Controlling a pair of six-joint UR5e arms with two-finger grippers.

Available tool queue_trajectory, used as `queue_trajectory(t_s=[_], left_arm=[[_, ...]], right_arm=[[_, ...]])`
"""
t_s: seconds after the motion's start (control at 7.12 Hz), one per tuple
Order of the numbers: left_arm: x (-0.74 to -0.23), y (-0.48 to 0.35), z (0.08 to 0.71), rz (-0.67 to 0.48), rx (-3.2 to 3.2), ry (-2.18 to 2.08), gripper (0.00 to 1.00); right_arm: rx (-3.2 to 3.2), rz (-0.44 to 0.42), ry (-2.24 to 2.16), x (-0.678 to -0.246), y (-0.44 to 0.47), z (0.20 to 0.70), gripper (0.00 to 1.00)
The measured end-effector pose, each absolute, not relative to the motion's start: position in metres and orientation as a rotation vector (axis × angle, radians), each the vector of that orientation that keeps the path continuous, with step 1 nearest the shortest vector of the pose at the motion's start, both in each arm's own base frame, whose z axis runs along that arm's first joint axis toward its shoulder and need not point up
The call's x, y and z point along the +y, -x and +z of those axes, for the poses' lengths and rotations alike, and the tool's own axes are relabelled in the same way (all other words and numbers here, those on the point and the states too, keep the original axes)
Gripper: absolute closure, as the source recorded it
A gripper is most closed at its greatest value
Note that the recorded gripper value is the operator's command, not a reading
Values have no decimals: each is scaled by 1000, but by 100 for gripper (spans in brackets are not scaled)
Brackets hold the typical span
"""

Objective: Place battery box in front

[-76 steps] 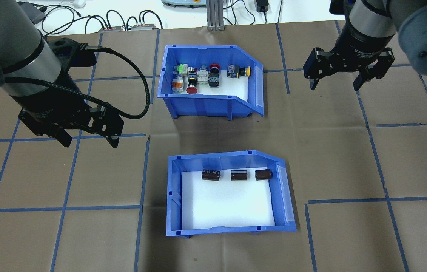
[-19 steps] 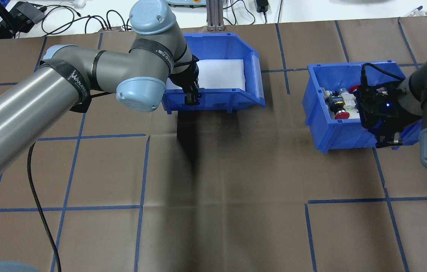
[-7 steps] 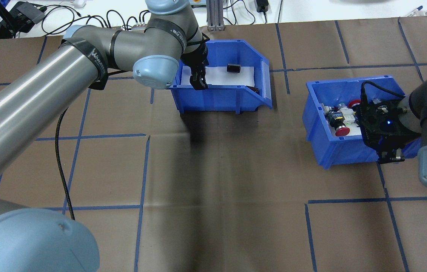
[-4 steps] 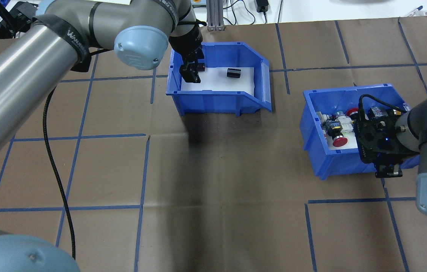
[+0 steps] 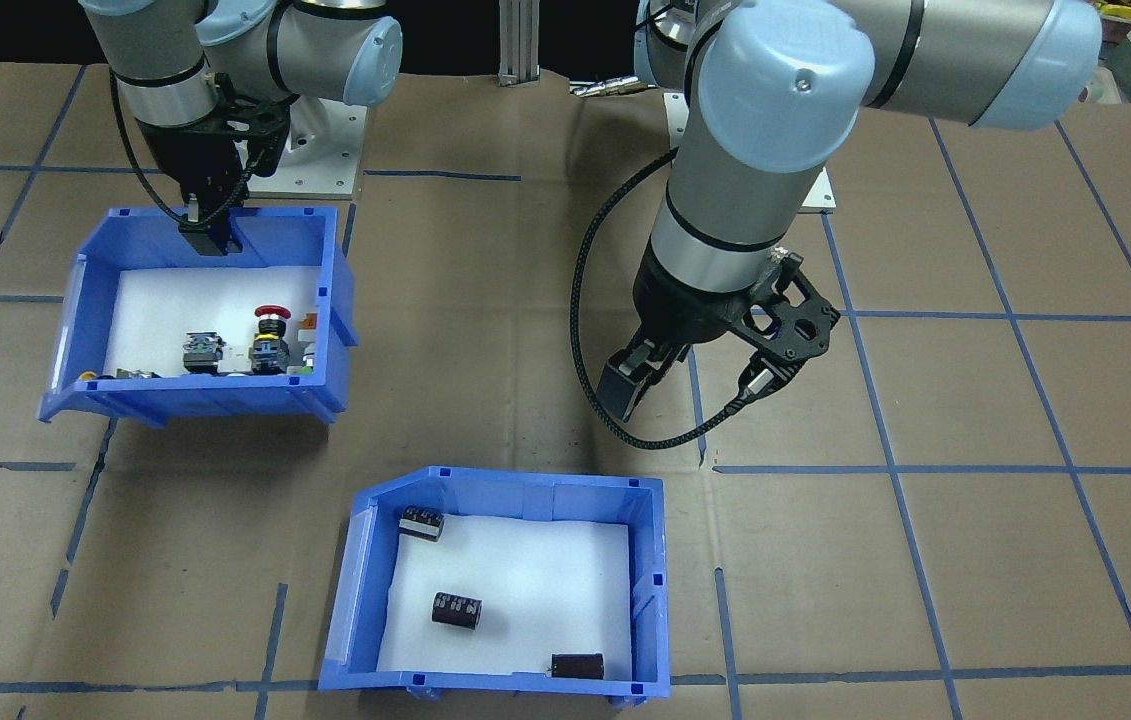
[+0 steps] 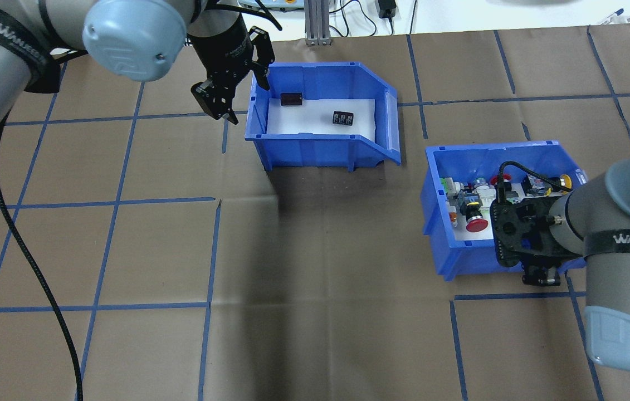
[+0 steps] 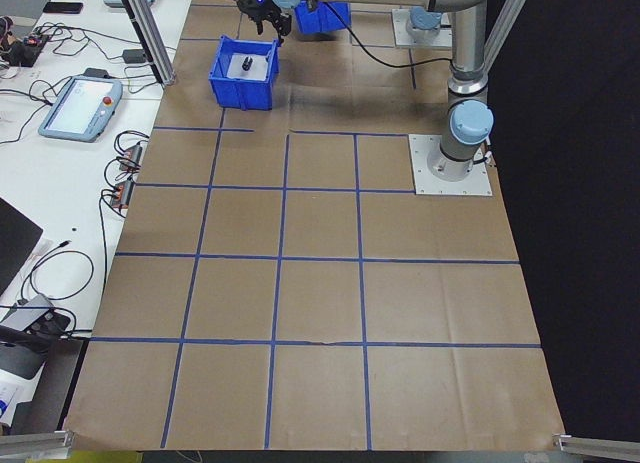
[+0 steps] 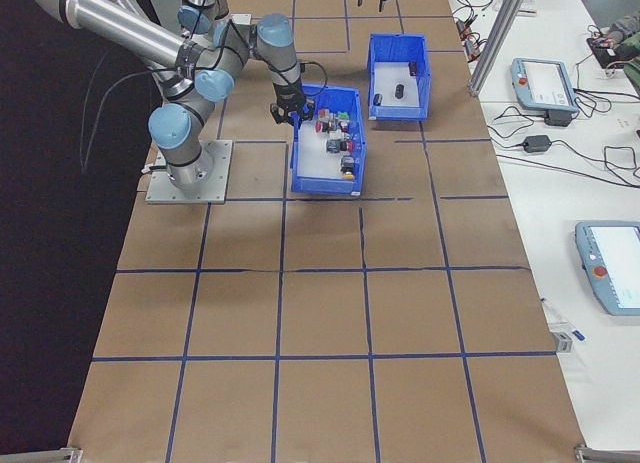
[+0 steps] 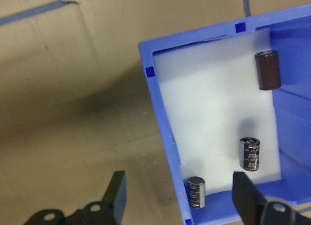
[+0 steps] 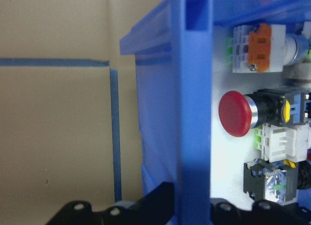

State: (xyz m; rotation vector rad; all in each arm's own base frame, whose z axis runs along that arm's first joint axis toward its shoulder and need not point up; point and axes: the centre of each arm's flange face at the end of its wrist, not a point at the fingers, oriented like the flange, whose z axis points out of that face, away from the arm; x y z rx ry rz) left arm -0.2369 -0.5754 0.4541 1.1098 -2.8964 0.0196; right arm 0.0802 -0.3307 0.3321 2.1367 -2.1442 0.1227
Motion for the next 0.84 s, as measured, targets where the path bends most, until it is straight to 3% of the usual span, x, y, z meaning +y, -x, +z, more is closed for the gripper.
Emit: queue_trajectory(t_s=[0.28,0.84], left_arm=[[-547,215,477,81,-3129,-628,1],[-463,193,490,30,-3185,139,1]], right_arm=[[-2174,141,-2122,-318,-121,331,94],[-2196,180,-2096,-302,-185,324,94]])
